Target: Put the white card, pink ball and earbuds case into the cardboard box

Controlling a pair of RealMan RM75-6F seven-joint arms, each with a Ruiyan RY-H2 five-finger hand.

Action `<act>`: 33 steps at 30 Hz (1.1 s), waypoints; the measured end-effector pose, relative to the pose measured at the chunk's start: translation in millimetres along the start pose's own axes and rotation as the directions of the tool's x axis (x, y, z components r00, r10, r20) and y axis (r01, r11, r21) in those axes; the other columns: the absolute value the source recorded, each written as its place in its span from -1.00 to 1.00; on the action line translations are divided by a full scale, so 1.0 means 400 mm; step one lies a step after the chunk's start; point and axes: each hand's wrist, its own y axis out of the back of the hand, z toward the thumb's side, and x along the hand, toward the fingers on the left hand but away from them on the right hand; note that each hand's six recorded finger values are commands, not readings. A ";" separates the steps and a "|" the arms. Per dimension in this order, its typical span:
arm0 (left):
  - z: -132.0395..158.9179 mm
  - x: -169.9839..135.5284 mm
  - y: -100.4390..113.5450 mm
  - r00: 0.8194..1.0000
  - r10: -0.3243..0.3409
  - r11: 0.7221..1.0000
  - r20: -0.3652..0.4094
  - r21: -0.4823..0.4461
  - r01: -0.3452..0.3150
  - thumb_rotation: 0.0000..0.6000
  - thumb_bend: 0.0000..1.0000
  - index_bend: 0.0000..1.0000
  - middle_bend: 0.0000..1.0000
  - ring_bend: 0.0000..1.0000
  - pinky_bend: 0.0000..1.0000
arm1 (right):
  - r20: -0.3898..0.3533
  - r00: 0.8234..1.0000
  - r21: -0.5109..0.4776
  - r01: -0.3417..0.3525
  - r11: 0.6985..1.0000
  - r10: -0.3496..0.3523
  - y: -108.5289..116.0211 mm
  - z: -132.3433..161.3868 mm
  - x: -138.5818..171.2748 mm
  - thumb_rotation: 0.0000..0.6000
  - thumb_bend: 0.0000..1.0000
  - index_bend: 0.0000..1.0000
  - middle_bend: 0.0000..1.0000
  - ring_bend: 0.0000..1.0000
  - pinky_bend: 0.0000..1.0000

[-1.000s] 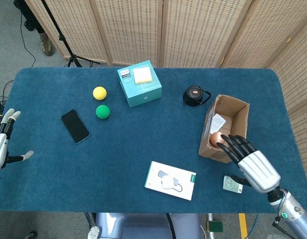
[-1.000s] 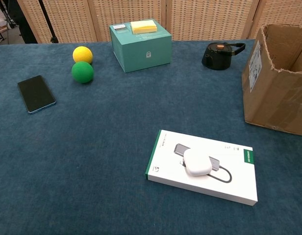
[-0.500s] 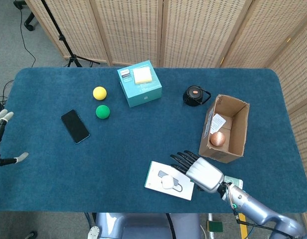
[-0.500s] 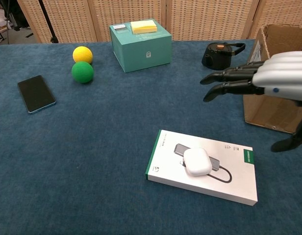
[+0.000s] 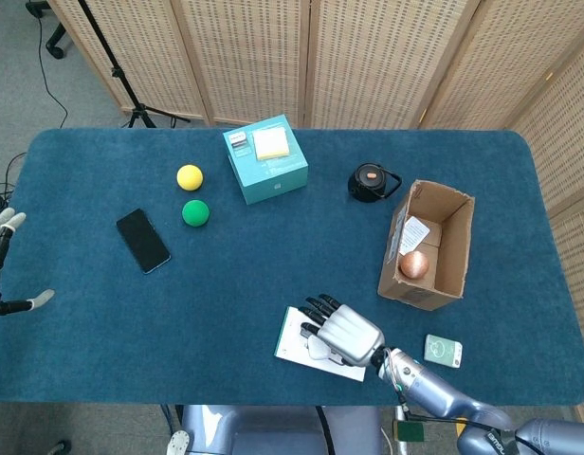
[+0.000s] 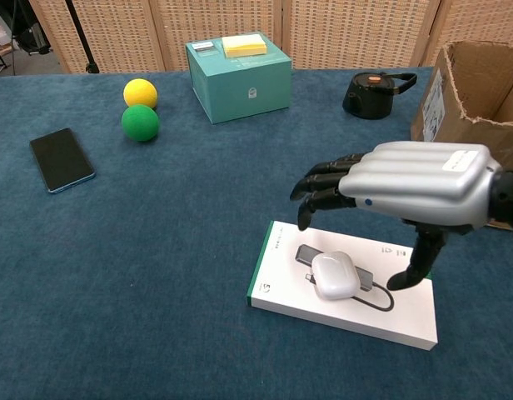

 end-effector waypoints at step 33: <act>0.001 0.005 -0.005 1.000 -0.014 1.000 -0.002 -0.010 0.014 1.00 -1.00 -1.00 -1.00 -1.00 -1.00 | -0.008 0.999 -0.024 0.041 0.999 -0.041 -0.078 0.016 -0.038 1.00 -0.47 -0.01 -0.18 -0.41 -0.67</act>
